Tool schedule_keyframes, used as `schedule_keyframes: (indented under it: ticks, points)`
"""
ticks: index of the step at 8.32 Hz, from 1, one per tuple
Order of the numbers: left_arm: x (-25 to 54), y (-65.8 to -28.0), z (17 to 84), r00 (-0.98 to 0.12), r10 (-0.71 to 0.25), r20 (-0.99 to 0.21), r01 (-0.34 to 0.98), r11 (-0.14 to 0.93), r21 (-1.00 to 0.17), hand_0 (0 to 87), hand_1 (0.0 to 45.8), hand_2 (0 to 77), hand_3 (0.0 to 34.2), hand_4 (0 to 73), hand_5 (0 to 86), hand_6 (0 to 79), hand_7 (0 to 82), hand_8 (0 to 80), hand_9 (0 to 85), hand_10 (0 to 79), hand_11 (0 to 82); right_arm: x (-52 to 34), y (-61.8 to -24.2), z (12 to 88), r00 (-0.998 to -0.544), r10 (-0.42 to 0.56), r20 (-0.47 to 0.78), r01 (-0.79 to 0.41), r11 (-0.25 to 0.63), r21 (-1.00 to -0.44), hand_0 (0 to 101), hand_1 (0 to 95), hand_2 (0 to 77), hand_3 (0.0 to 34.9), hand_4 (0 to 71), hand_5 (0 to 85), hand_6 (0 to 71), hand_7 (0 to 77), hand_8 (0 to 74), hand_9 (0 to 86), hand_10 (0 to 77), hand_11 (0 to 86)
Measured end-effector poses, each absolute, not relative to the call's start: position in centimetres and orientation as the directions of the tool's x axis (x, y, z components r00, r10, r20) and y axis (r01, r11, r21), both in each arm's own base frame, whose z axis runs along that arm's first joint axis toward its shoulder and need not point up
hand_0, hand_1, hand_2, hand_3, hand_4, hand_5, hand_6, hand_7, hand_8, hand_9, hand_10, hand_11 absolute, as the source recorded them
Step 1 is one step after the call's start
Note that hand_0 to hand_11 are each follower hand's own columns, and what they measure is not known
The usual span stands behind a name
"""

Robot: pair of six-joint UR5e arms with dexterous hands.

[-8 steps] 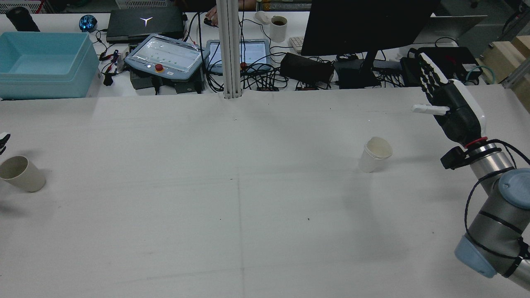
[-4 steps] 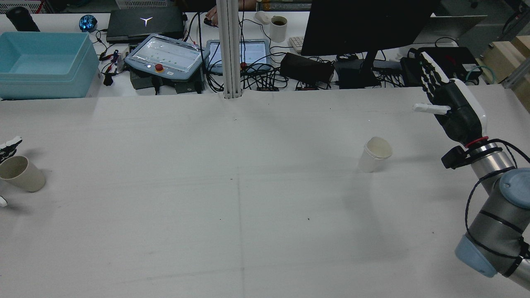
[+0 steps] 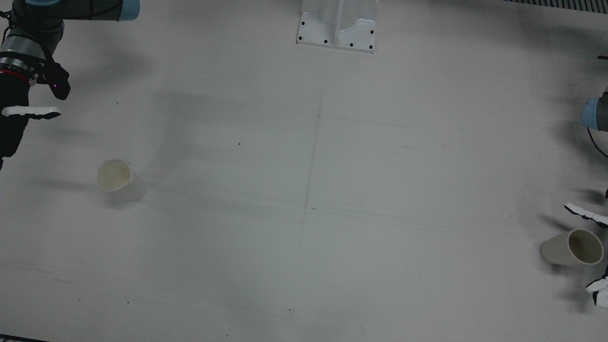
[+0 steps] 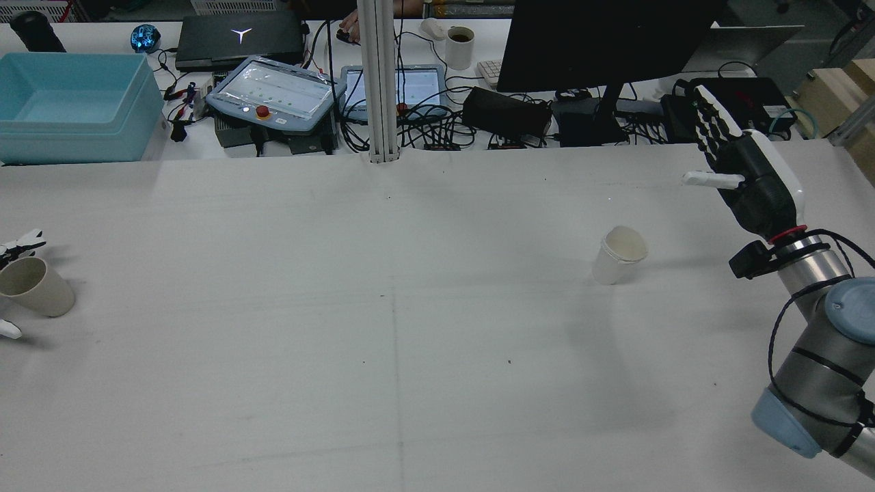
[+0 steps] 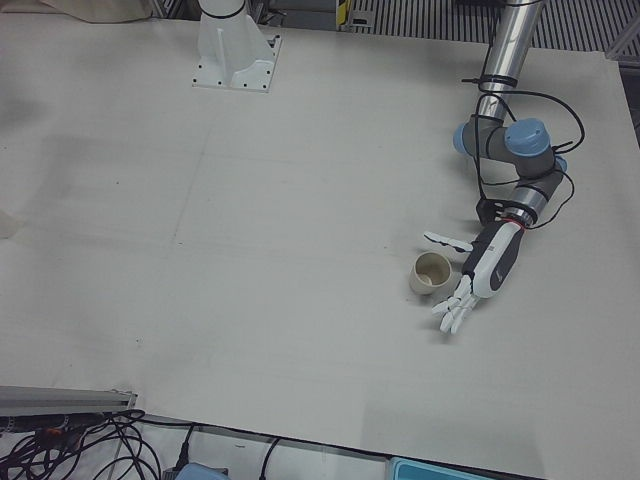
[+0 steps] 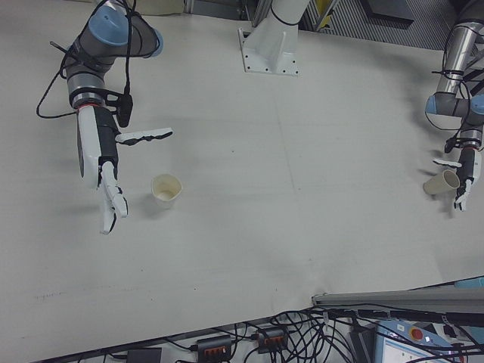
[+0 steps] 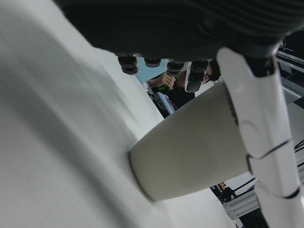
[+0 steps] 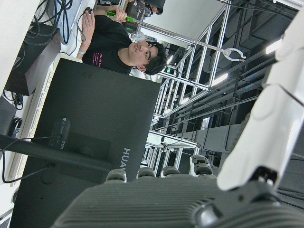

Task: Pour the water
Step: 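Close the left hand's fingers around the cream cup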

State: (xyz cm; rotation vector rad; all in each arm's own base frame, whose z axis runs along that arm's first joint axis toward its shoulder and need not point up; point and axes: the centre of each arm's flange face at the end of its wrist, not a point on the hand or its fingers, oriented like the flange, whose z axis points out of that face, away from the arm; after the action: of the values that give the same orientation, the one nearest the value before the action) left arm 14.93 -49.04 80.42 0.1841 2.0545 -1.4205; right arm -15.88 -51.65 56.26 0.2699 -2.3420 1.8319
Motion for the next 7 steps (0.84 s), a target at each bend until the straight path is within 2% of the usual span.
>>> schedule_keyframes:
  ticks: [1,2,3,4,5,6,7]
  points:
    - [14.93,-49.05,80.57,-0.794,-0.229,-0.564,0.449,0.406,-0.796,49.0,18.0,2.2,0.0,3.3,19.6,2.7,3.3,0.5,1.6,3.8,6.5,-15.87,-51.64,56.28,-0.972,-0.045,0.232,-0.236,0.235,-0.943,47,13.6,3.8,6.5,0.0,8.2,0.5,0.5,0.5,0.5,0.0,1.1]
    - [14.99,-49.06,80.62,-0.793,-0.23,-0.564,0.45,0.404,-0.797,49.0,19.1,10.9,0.0,7.1,22.9,2.7,3.3,0.0,1.6,3.8,6.5,-15.9,-51.6,56.34,-0.971,-0.044,0.233,-0.237,0.234,-0.943,47,13.6,3.8,6.5,0.0,8.7,0.5,0.5,0.0,1.1,0.0,1.1]
    - [15.04,-49.1,80.6,-0.792,-0.231,-0.564,0.45,0.402,-0.797,49.2,19.1,11.4,0.0,7.1,22.9,3.3,3.3,0.5,1.6,3.8,7.6,-15.95,-51.58,56.42,-0.971,-0.043,0.235,-0.238,0.233,-0.943,47,13.6,3.8,6.5,0.0,8.7,0.5,0.5,0.0,1.1,0.0,1.1]
    - [15.16,-49.17,80.55,-0.792,-0.233,-0.565,0.451,0.401,-0.797,49.7,21.3,14.2,0.0,11.4,27.8,4.9,3.8,0.0,1.6,5.4,9.3,-15.97,-51.56,56.51,-0.971,-0.043,0.236,-0.239,0.232,-0.943,47,13.1,3.8,6.0,0.0,9.3,0.5,0.5,0.5,0.5,0.0,1.1]
    - [15.36,-49.41,80.36,-0.791,-0.236,-0.565,0.451,0.399,-0.798,50.0,21.3,21.3,0.0,17.4,34.4,4.4,4.4,0.0,1.6,5.4,9.3,-15.99,-51.52,56.65,-0.97,-0.042,0.238,-0.241,0.23,-0.943,47,13.1,3.8,6.0,0.0,8.7,0.5,0.5,0.5,0.5,0.0,0.5]
    - [15.59,-49.71,80.11,-0.791,-0.24,-0.563,0.449,0.396,-0.801,50.0,21.3,21.3,0.0,17.4,34.4,4.4,4.4,0.0,1.6,5.4,9.3,-16.04,-51.49,56.74,-0.97,-0.041,0.24,-0.243,0.229,-0.943,47,12.5,3.8,6.0,0.0,8.7,0.5,0.5,0.0,0.5,0.0,0.5]
    - [15.78,-49.96,79.83,-0.791,-0.245,-0.561,0.449,0.392,-0.803,50.0,18.5,26.7,0.0,24.0,39.3,6.0,7.1,0.5,1.6,5.4,9.3,-16.07,-51.48,56.81,-0.97,-0.04,0.241,-0.244,0.228,-0.943,47,12.5,3.8,5.6,0.0,8.7,0.5,0.5,0.5,0.5,0.5,0.5]
